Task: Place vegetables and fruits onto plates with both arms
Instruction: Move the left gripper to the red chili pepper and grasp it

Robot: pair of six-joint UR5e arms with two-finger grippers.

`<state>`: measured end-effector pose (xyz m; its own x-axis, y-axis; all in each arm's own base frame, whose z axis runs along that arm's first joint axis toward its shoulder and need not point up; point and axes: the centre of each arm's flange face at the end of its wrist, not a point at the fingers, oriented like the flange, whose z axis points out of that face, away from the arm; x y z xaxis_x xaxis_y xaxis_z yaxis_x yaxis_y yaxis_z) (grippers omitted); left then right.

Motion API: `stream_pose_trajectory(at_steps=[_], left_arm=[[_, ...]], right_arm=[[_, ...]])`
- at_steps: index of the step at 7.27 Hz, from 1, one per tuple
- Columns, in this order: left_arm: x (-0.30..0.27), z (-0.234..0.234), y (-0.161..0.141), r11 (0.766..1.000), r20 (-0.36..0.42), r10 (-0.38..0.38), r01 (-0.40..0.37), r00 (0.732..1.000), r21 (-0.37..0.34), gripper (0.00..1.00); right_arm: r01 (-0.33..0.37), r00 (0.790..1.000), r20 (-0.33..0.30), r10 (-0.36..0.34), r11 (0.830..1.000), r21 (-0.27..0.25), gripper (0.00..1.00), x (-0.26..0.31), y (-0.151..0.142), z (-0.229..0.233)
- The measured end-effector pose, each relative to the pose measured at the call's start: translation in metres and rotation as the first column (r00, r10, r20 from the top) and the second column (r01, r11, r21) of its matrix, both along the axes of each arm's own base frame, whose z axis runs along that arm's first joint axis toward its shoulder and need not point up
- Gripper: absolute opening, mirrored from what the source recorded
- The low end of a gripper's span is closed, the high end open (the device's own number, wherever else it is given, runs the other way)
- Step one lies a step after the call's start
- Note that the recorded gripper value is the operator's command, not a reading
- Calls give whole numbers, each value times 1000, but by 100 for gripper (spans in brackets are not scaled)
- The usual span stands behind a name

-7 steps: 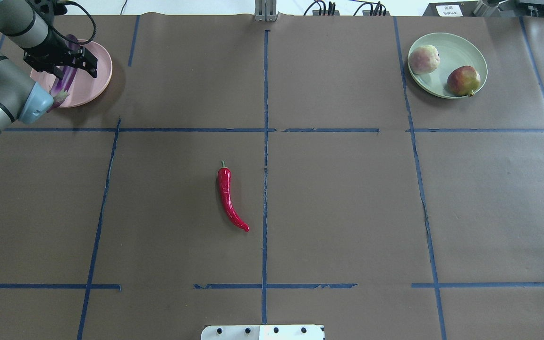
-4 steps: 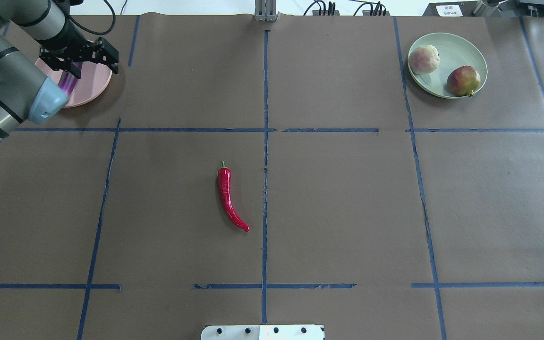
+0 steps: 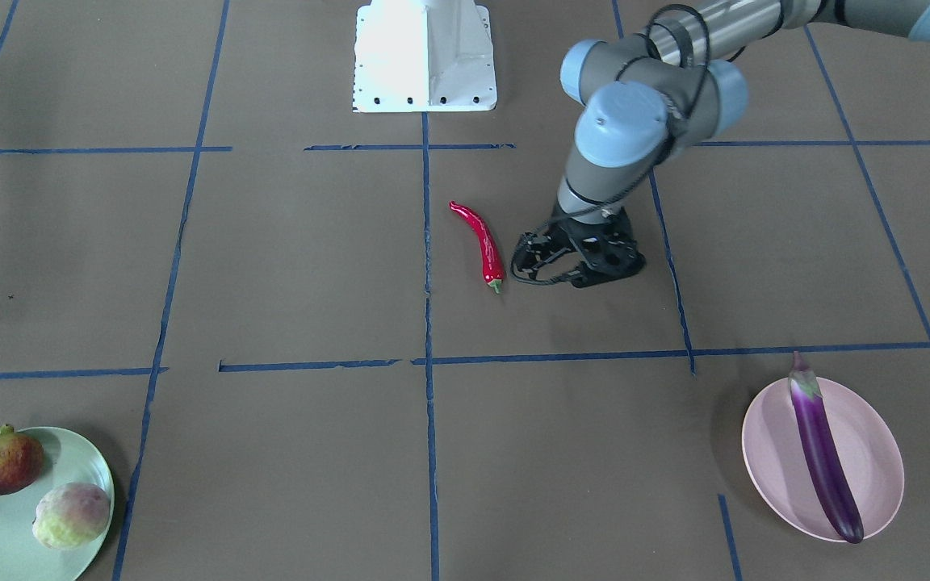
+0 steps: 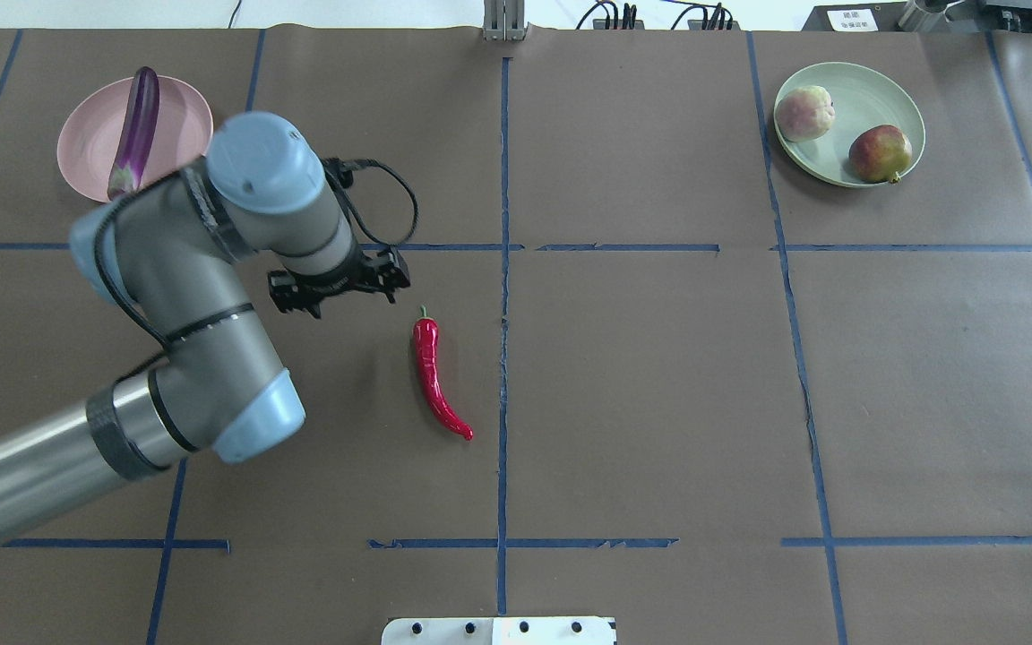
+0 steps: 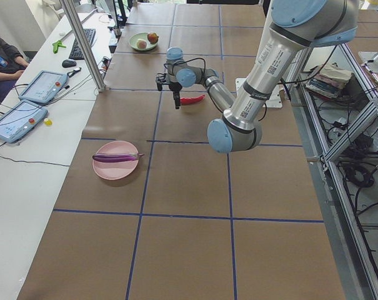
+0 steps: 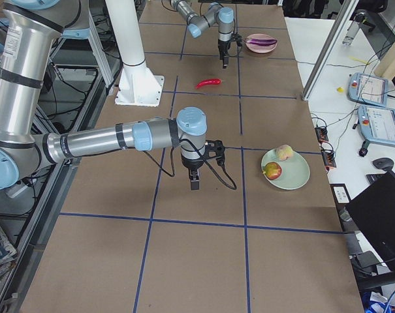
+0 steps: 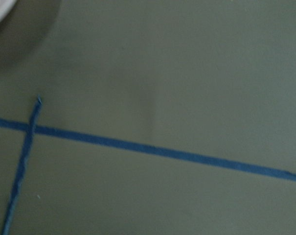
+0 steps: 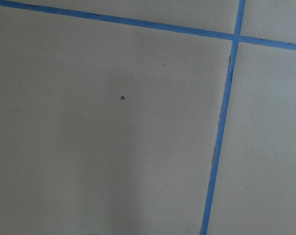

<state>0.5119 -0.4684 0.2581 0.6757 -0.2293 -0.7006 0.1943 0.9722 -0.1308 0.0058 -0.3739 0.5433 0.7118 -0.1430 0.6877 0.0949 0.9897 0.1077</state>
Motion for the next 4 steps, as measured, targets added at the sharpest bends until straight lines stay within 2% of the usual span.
stream_pose_trajectory(at_steps=[2,4], left_arm=[[49,-21,50,1000,-1,2,-2,1000,0,89],[67,-21,63,1000,8,11,-11,1000,1,86]], right_arm=[[1,1000,-1,-1,1000,-3,100,0,0,2],[1,1000,-1,-1,1000,-5,100,0,0,3]])
